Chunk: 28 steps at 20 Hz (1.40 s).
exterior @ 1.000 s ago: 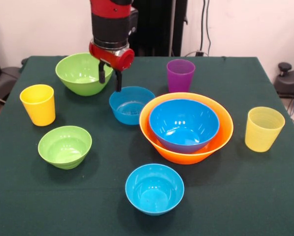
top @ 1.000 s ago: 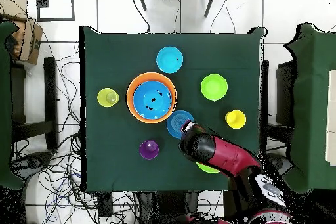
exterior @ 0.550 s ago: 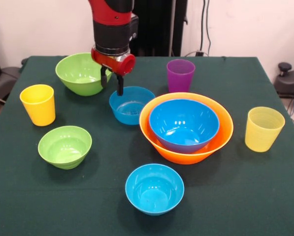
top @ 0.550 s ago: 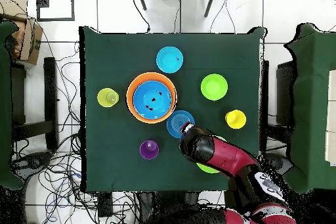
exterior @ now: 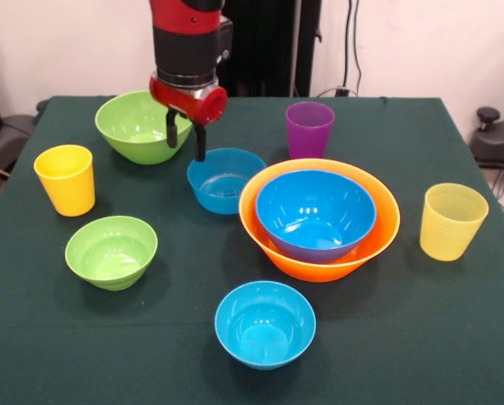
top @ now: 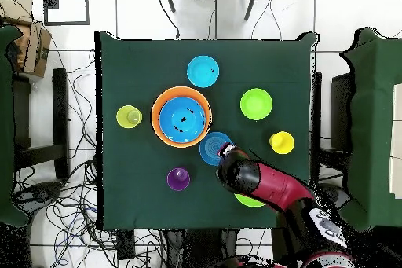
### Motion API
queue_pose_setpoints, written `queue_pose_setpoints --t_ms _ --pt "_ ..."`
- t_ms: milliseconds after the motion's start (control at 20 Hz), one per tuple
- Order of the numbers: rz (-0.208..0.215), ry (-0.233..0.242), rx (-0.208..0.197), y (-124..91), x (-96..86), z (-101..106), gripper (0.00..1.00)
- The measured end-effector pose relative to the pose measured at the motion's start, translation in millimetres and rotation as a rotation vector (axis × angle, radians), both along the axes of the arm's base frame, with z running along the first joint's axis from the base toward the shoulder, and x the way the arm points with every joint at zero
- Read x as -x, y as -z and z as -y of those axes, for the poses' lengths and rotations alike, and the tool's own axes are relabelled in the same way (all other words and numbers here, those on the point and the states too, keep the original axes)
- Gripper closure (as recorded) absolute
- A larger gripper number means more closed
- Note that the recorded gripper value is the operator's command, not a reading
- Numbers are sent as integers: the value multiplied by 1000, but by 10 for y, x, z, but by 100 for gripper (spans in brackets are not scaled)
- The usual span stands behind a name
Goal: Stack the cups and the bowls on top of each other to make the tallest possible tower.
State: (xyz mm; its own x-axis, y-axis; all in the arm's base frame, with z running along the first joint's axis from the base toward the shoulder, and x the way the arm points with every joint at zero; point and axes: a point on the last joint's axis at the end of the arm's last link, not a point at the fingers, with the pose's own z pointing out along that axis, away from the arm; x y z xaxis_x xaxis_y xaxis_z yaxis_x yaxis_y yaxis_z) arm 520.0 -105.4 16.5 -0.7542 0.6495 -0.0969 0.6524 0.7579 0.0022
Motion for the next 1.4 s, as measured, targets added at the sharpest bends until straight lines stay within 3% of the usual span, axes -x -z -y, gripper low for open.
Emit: queue_pose_setpoints --t_ms 200,650,1400 --pt "21 -5 13 -202 -98 24 0" --pt "43 -9 27 -426 -194 47 0" --pt "33 11 16 -286 -127 122 0"
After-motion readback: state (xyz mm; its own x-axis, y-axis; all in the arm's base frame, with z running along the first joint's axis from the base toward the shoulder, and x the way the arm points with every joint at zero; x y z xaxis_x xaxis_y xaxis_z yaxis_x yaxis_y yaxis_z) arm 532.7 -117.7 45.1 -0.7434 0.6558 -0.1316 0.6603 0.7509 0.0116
